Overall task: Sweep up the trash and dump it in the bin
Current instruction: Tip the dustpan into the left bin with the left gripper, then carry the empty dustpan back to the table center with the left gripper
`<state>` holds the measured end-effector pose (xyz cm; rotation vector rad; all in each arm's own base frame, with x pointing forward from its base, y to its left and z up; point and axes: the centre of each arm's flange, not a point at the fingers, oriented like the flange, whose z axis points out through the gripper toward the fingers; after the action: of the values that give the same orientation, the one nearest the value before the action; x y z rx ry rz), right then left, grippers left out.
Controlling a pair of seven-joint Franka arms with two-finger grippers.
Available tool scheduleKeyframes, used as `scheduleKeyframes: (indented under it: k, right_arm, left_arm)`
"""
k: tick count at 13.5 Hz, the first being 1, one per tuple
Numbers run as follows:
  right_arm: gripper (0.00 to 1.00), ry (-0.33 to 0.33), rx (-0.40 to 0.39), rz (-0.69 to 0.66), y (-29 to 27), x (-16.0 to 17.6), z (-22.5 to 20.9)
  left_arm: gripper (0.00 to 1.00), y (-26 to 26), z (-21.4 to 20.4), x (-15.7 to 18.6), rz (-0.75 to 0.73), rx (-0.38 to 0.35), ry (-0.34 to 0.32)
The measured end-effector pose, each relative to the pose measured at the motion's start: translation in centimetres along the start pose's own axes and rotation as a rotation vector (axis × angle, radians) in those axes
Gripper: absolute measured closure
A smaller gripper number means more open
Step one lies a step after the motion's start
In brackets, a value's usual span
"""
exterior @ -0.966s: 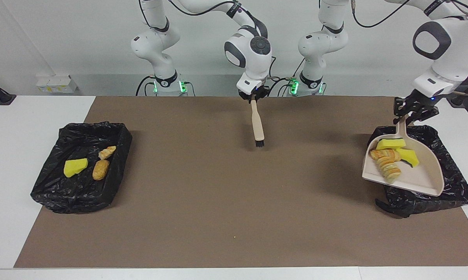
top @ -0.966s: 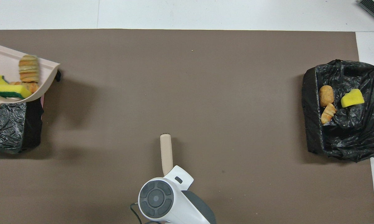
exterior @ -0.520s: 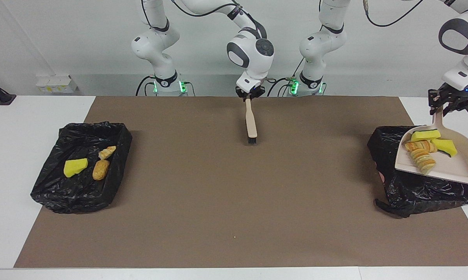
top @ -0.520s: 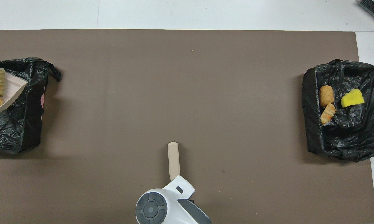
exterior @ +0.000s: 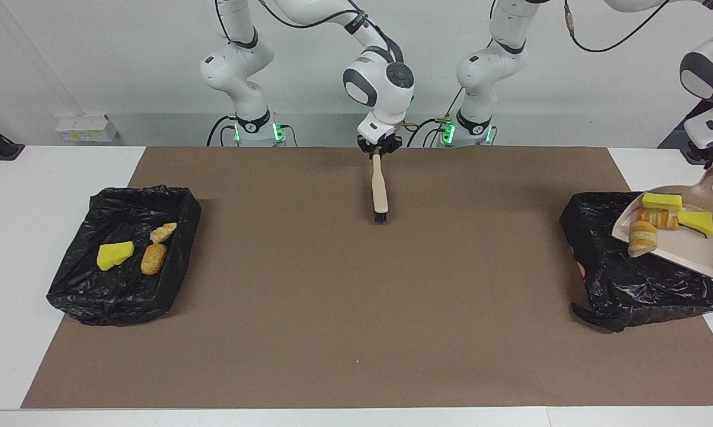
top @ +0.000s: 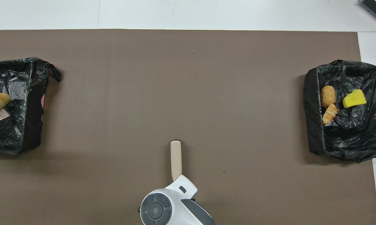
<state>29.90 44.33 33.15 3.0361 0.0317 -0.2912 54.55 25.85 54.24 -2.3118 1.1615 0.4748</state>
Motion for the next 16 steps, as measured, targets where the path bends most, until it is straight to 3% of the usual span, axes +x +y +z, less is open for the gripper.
scheduleKeyframes:
  k: [4, 5, 7, 8, 9, 10, 12, 14, 16]
  right_arm:
    - [0.73, -0.02, 0.012, 0.007, 0.3, 0.6, 0.3]
    - [0.66, -0.024, 0.017, 0.011, 0.4, 0.8, 0.3]
    - [0.6, -0.037, 0.036, 0.028, 0.5, 1.1, 0.1]
    - [0.51, -0.038, 0.043, 0.034, 0.5, 1.4, -0.1]
    - [0.42, -0.037, 0.049, 0.037, 0.3, 1.6, -0.4]
    - [0.42, -0.036, 0.056, 0.039, 0.2, 1.8, -0.6]
    - [0.26, -0.03, 0.069, 0.041, -0.2, 2.2, -1.1]
    - [0.02, -0.015, 0.093, 0.055, -0.1, 3.1, -1.9]
    - [0.0, 0.012, 0.137, 0.106, 1.6, 5.6, -4.4]
  left_arm:
    - [0.69, 0.0, -1.7, 2.3, 0.15, 0.1, -0.167]
    - [0.69, -0.2, -1.6, 2.4, 0.168, 0.115, -0.199]
    - [0.69, -0.7, -1.8, 2.1, 0.213, 0.158, -0.282]
    - [0.69, -1.0, -2.3, 2.2, 0.227, 0.183, -0.311]
    - [0.69, -1.4, -3.0, 2.4, 0.233, 0.205, -0.322]
    - [0.69, -1.9, -3.8, 2.7, 0.232, 0.223, -0.319]
    - [0.69, -2.6, -5.2, 3.7, 0.201, 0.226, -0.24]
    - [0.69, -3.1, -6.2, 5.0, 0.113, 0.176, -0.066]
    - [0.69, -3.2, -6.8, 6.6, -0.001, 0.125, 0.07]
